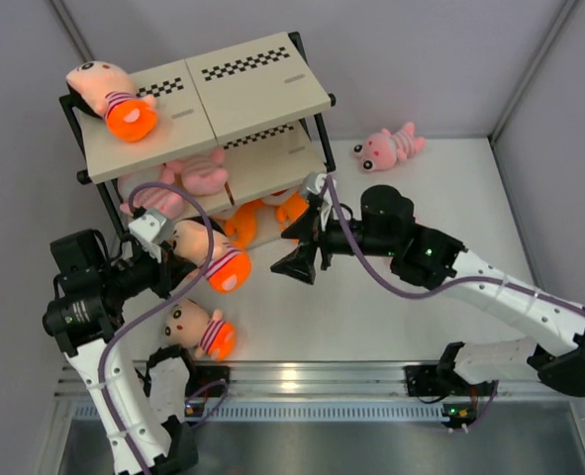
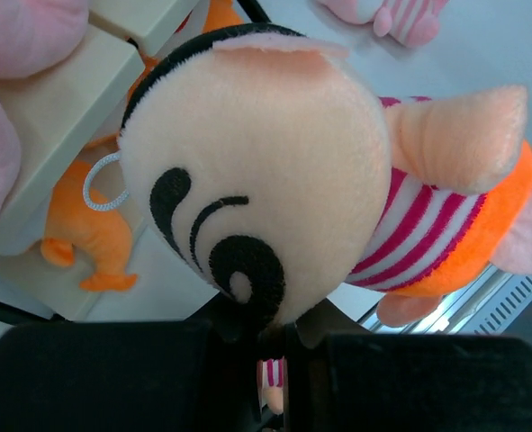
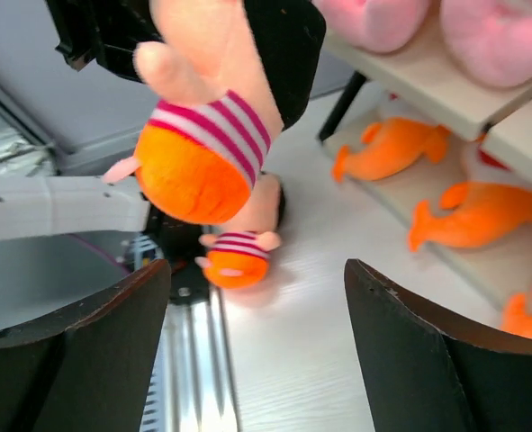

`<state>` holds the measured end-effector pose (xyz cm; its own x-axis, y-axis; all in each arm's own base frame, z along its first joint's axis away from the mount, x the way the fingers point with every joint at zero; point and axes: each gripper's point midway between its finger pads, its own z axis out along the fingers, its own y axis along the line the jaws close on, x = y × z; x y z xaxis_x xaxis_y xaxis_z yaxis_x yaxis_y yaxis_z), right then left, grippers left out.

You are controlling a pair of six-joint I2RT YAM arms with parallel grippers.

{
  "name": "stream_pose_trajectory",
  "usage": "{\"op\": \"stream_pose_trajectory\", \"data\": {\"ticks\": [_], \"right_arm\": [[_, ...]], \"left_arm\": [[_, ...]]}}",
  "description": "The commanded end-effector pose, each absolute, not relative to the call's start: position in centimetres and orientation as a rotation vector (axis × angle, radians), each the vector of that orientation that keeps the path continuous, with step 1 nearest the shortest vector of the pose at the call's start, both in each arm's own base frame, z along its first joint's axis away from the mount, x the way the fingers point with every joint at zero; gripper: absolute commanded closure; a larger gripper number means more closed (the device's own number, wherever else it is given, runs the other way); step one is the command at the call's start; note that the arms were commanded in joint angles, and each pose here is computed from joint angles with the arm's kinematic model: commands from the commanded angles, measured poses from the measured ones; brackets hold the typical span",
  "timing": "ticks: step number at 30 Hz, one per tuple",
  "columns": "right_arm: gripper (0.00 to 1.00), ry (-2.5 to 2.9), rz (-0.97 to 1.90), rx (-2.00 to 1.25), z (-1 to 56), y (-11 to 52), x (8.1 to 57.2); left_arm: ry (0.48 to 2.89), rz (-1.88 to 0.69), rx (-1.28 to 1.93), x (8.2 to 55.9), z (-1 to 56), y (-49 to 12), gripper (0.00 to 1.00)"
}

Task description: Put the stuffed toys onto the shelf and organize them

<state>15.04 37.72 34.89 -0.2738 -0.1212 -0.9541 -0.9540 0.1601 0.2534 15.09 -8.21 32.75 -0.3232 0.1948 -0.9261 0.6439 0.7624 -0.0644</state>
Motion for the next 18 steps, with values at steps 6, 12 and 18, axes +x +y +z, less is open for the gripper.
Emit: {"op": "stream_pose_trajectory", "data": {"ticks": [6,12,18], "right_arm": [[0.22,1.190,0.740,-1.211,38.8,36.6,14.2],[0.21,1.059,0.716,-1.306,38.6,39.1,12.2],[0.20,1.006,0.696,-1.405,37.3,41.9,10.3]], "left_arm": [[1.952,-0.478,0.581,16.1,32.0,-6.8,1.00],[1.940,-0.469,0.586,15.8,32.2,-7.0,1.00],[1.946,-0.475,0.581,16.0,32.2,-6.9,1.00]]}}
